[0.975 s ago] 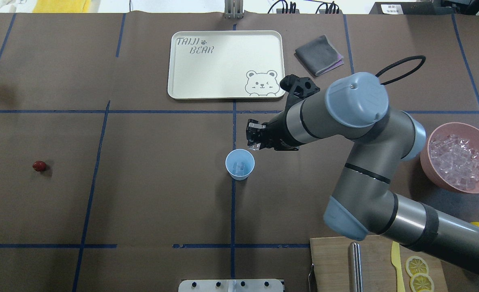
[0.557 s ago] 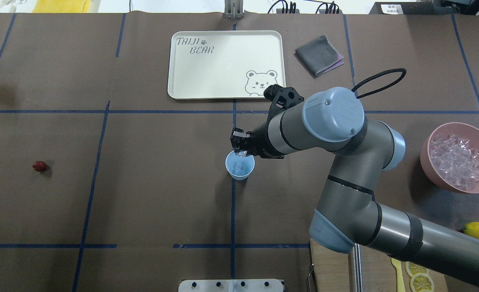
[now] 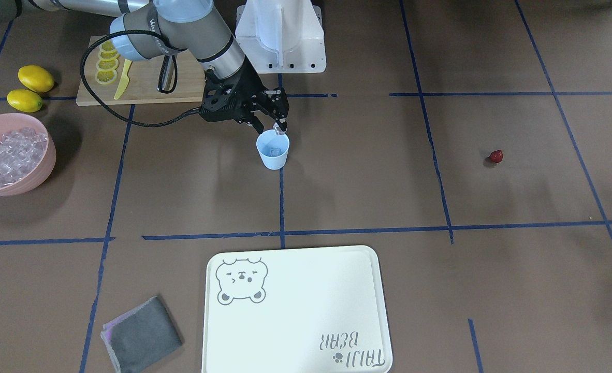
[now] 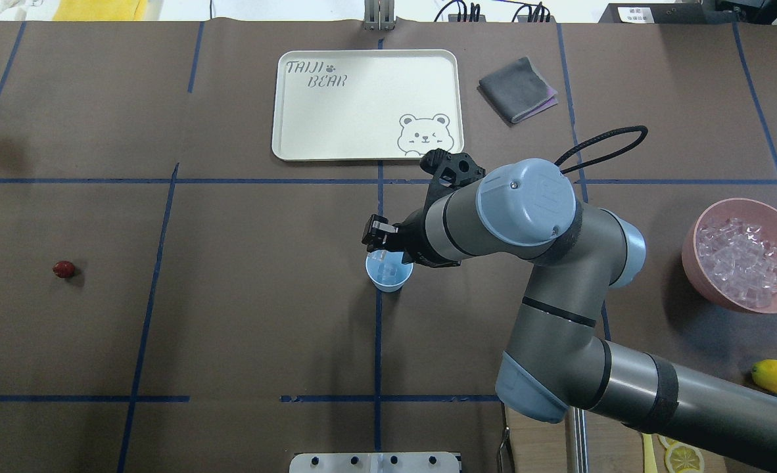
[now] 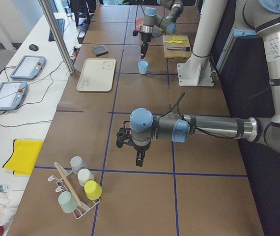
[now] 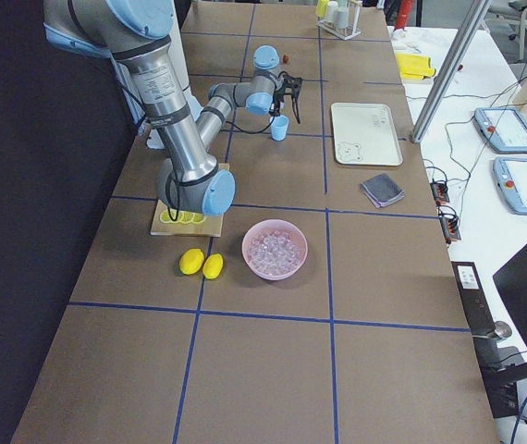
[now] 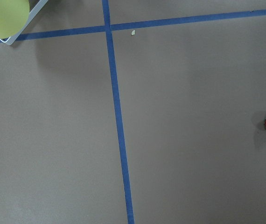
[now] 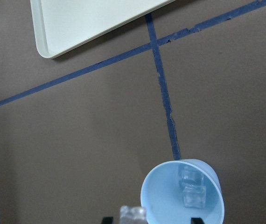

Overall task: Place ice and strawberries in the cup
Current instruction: 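Lower the left gripper onto the red strawberry and grasp it while the right gripper withdraws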

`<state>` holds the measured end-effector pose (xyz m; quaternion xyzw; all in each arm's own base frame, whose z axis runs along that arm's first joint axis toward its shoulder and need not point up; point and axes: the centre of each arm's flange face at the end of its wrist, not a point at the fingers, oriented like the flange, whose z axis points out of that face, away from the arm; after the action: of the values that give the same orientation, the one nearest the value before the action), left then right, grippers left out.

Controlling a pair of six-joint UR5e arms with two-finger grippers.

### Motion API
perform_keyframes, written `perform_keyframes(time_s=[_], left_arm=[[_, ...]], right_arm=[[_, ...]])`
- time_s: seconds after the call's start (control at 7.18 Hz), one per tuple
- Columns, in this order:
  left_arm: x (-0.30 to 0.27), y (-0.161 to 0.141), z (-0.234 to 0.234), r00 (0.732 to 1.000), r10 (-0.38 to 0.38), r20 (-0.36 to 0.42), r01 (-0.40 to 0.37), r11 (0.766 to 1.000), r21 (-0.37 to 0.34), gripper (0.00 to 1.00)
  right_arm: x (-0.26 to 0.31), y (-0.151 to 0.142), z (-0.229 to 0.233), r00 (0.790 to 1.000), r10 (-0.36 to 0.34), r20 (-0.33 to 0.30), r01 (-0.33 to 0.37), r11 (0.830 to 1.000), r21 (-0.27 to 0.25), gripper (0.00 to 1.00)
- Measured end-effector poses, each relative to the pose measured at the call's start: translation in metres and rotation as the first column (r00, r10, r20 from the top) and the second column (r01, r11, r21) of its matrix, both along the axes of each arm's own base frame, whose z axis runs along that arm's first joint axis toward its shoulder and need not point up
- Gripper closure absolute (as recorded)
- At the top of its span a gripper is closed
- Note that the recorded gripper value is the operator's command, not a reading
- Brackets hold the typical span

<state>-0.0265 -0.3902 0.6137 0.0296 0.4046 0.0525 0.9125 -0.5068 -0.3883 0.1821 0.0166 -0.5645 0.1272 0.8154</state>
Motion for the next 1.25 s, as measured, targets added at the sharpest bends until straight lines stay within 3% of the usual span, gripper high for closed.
perform_keyframes(time_s=[0.42, 0.56, 0.7, 0.97, 1.25], left_arm=[[0.000, 0.000, 0.000, 1.000, 0.000, 0.001, 0.000, 1.000, -0.001, 0.00], [0.006, -0.002, -0.001, 1.000, 0.008, 0.000, -0.008, 1.000, -0.003, 0.00], [0.025, -0.009, -0.008, 1.000, 0.016, -0.002, -0.016, 1.000, -0.017, 0.00], [0.102, -0.026, -0.038, 1.000, -0.019, -0.009, 0.019, 0.998, -0.061, 0.00], [0.212, -0.045, -0.081, 0.996, -0.081, 0.037, 0.084, 0.992, -0.089, 0.00]], right_arm=[[0.008, -0.005, -0.001, 1.000, 0.006, 0.005, -0.006, 1.000, 0.002, 0.26], [0.026, -0.011, 0.000, 1.000, 0.010, 0.013, -0.010, 1.000, -0.003, 0.00], [0.059, -0.018, 0.009, 1.000, 0.013, 0.009, -0.013, 1.000, -0.023, 0.00], [0.159, -0.042, 0.050, 1.000, 0.005, -0.027, -0.006, 0.998, -0.064, 0.00], [0.254, -0.065, 0.120, 0.994, -0.051, -0.097, 0.051, 0.999, 0.000, 0.00]])
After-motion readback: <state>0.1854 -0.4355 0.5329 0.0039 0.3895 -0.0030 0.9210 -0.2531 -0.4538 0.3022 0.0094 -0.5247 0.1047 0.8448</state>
